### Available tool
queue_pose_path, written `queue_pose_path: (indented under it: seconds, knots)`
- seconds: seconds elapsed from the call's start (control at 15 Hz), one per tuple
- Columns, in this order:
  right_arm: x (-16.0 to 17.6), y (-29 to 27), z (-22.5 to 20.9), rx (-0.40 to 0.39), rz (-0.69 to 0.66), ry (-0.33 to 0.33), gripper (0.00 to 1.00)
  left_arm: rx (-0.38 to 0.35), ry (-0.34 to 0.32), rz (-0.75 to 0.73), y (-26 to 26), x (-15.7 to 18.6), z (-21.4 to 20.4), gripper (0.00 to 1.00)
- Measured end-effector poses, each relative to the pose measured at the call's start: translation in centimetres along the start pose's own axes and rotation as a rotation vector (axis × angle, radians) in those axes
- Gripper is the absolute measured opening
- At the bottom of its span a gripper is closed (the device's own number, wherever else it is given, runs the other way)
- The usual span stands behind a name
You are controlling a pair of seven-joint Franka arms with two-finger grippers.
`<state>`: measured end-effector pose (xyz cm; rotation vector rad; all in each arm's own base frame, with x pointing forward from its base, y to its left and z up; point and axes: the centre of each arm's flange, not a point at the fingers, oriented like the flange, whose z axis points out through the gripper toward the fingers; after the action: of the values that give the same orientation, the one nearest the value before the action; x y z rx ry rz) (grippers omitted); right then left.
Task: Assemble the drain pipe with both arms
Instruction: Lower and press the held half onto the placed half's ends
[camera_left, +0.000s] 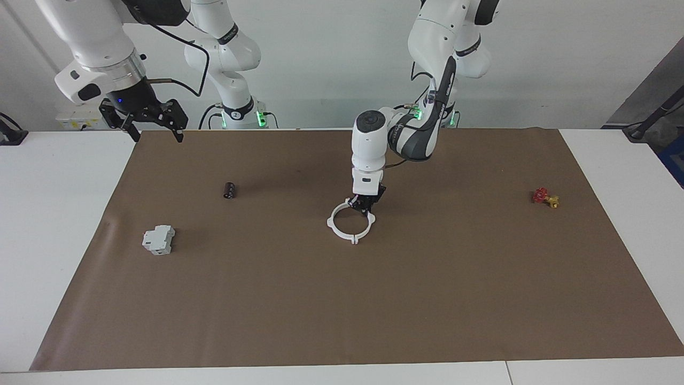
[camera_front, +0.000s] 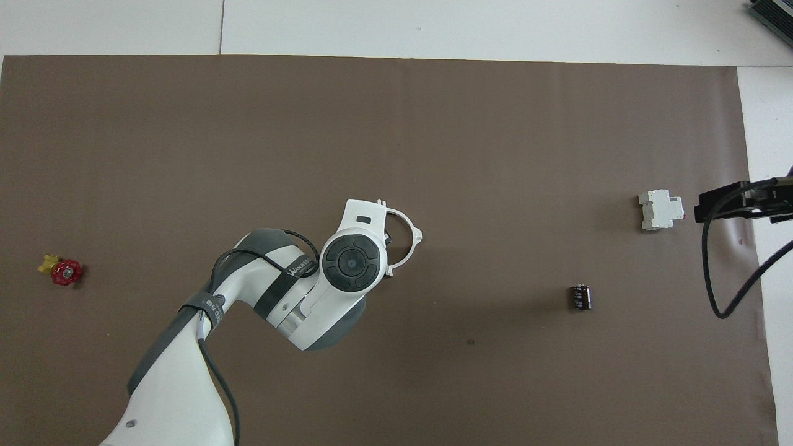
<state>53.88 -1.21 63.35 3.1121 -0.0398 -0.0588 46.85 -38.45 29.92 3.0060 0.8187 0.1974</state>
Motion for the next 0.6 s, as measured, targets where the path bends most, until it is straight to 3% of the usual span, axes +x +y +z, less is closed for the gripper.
queue_pose_path:
  seconds: [0.27, 0.4, 0.6]
  knots:
    - [0.0, 0.0, 0.0, 0.0, 0.0, 0.0, 1.0, 0.0, 0.003, 0.005, 0.03, -0.06, -0.01, 0.07]
    - [0.0, 0.0, 0.01, 0.0, 0.0, 0.0, 1.0, 0.006, 0.026, 0.032, 0.02, -0.06, 0.05, 0.25]
    - [0.0, 0.0, 0.01, 0.0, 0.0, 0.0, 1.0, 0.012, 0.038, 0.047, 0.0, -0.08, 0.28, 0.59]
